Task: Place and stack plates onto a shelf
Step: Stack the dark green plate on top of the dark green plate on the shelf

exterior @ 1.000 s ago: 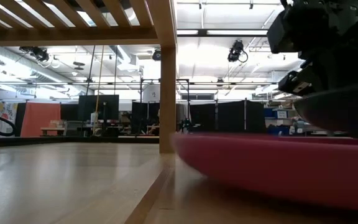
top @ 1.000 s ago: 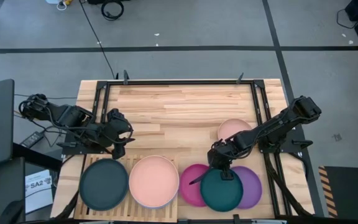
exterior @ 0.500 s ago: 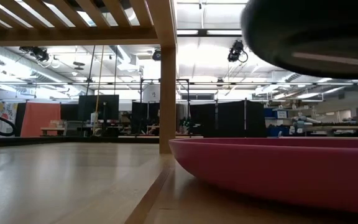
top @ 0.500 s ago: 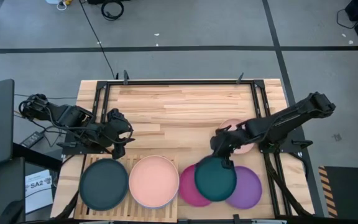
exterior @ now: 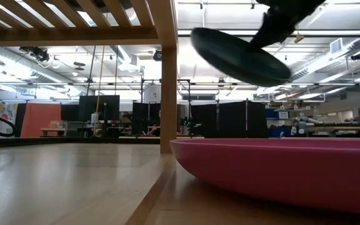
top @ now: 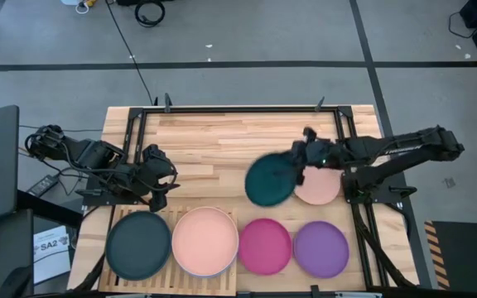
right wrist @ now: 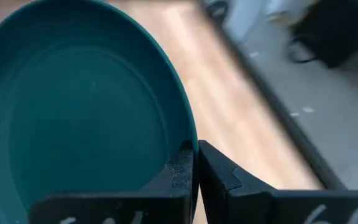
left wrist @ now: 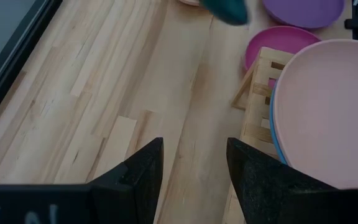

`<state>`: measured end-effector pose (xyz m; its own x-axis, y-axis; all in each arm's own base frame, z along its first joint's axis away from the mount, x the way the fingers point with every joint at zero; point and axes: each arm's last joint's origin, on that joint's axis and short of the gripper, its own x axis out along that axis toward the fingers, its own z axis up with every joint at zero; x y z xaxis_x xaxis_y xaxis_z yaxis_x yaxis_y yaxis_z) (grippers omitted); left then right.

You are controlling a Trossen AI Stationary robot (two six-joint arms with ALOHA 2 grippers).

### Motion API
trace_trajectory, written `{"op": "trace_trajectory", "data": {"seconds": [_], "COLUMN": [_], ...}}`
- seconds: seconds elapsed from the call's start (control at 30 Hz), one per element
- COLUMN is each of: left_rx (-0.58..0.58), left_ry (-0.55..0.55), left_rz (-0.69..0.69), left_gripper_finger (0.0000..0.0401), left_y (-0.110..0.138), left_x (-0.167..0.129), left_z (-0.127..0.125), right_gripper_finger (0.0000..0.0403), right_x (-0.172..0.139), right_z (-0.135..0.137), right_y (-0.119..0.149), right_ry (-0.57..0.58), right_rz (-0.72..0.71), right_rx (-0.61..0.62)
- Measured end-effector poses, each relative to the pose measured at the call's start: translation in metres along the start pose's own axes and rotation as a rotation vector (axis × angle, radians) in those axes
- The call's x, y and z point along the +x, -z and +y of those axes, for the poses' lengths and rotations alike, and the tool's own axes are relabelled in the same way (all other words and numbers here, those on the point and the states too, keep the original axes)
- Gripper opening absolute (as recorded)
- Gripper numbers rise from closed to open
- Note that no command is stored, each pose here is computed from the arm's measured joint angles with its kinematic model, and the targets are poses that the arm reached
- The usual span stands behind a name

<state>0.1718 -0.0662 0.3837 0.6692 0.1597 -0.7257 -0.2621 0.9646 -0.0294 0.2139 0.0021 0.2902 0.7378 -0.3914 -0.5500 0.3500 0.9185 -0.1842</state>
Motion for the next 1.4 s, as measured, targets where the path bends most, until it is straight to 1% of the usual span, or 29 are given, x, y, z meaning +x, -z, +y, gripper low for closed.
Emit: {"op": "trace_trajectory", "data": {"seconds": [0.13, 0.23, 0.43, 0.63, 0.77, 0.9, 1.2, 1.3, 1.4], "left_rx": [0.0, -0.001, -0.007, -0.033, -0.073, -0.137, -0.269, -0.304, -0.321], "left_ry": [-0.02, -0.067, -0.213, -0.364, -0.448, -0.5, -0.616, -0.636, -0.629], "left_rz": [-0.013, -0.045, -0.147, -0.278, -0.359, -0.405, -0.427, -0.427, -0.428], "left_gripper_finger": [0.0183, 0.0183, 0.0183, 0.0183, 0.0183, 0.0183, 0.0183, 0.0183, 0.0183], "left_y": [0.0, -0.001, -0.005, -0.01, -0.016, -0.024, -0.038, -0.041, -0.046], "left_x": [0.0, 0.0, -0.001, -0.003, -0.004, -0.002, 0.006, 0.008, 0.01], "left_z": [0.001, 0.002, 0.006, 0.008, 0.011, 0.018, 0.046, 0.054, 0.06], "right_gripper_finger": [0.0019, 0.0019, 0.002, 0.002, 0.002, 0.002, 0.002, 0.002, 0.0019], "right_x": [0.007, 0.016, 0.04, 0.067, 0.085, 0.101, 0.119, 0.121, 0.122], "right_z": [-0.012, -0.019, -0.028, -0.035, -0.036, -0.034, -0.028, -0.027, -0.028], "right_y": [-0.013, -0.023, -0.041, -0.051, -0.054, -0.055, -0.056, -0.057, -0.057], "right_ry": [0.118, 0.178, 0.306, 0.394, 0.416, 0.42, 0.405, 0.396, 0.393], "right_rz": [-0.111, -0.186, -0.338, -0.459, -0.526, -0.581, -0.715, -0.757, -0.781], "right_rx": [0.083, 0.11, 0.195, 0.291, 0.336, 0.366, 0.435, 0.473, 0.497]}}
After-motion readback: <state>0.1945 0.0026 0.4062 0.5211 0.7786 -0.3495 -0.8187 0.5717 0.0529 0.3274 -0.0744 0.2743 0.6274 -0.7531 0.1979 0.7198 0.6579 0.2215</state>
